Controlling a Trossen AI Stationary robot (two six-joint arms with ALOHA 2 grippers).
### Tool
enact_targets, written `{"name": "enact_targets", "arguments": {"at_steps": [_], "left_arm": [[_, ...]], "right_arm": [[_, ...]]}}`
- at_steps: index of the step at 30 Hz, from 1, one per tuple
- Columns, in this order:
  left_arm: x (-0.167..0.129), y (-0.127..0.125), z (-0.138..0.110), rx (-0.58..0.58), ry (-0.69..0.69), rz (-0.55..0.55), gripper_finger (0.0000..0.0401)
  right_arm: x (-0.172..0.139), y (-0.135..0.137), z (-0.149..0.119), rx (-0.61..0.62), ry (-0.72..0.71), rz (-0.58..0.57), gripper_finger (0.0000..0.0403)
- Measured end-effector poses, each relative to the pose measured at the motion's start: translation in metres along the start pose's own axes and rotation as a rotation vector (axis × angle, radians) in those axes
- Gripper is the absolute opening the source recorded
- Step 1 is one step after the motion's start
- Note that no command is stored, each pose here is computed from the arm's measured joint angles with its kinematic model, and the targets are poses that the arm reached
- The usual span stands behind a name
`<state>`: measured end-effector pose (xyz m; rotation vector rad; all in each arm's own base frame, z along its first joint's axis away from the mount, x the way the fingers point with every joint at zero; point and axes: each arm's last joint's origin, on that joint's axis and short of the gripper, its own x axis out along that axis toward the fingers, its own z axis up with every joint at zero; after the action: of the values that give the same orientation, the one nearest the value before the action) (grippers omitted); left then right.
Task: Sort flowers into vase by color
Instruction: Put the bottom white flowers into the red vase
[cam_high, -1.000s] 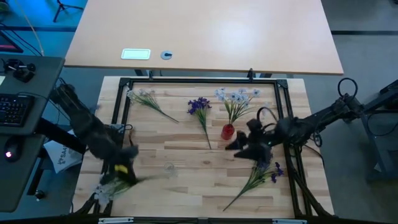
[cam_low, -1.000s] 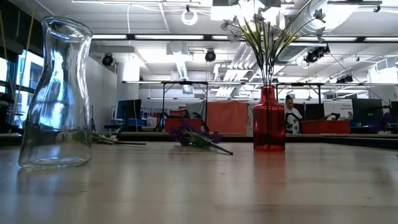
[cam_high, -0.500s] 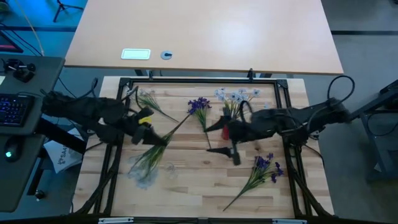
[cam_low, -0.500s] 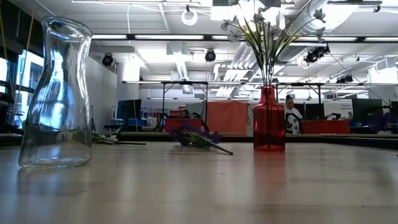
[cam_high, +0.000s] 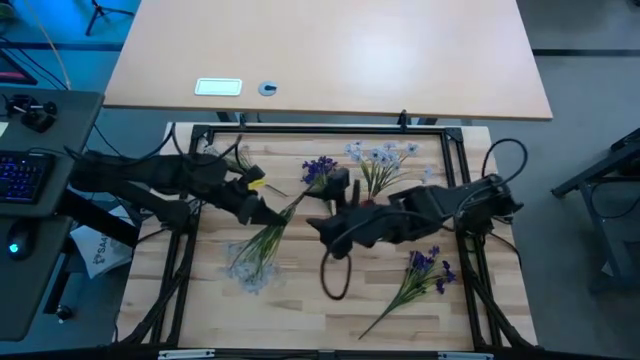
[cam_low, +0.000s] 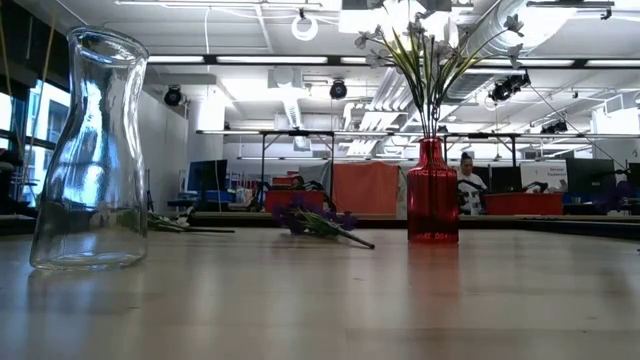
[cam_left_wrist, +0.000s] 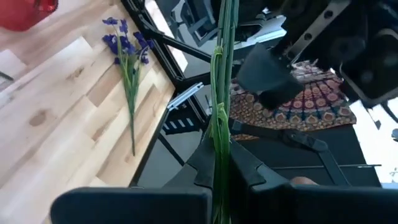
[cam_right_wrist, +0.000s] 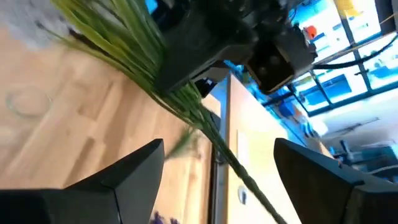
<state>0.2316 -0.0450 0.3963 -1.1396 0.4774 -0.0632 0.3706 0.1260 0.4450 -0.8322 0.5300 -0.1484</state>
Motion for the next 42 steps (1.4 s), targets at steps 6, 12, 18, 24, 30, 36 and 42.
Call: {"name": "enact_targets", "arguments": {"at_steps": [6,12,18,24,30,36,42], "left_arm": [[0.008,0.003,0.0,0.002,0.023,0.015,0.0001],[0.01,0.003,0.0,0.017,0.025,0.022,0.0001],[0.012,0.004,0.0,0.026,0.024,0.027,0.0001],[0.011,0.004,0.002,0.031,0.017,0.024,0.0001],[0.01,0.005,0.005,0.034,0.009,0.026,0.002],[-0.002,0.006,0.013,0.074,-0.026,0.016,0.0053],[-0.053,0.003,0.025,0.157,-0.2,-0.014,0.0086]], "right_arm": [[0.024,0.018,0.0,-0.124,0.095,-0.046,0.0299],[0.032,0.025,0.001,-0.117,0.105,-0.049,0.0259],[0.04,0.025,0.003,-0.073,0.074,-0.042,0.0188],[0.041,0.026,0.004,-0.053,0.06,-0.044,0.0106],[0.041,0.027,0.004,-0.067,0.067,-0.036,0.001],[0.037,0.027,0.003,-0.08,0.086,-0.028,0.0007],[0.027,0.021,-0.001,-0.058,0.127,0.013,0.0004]]}}
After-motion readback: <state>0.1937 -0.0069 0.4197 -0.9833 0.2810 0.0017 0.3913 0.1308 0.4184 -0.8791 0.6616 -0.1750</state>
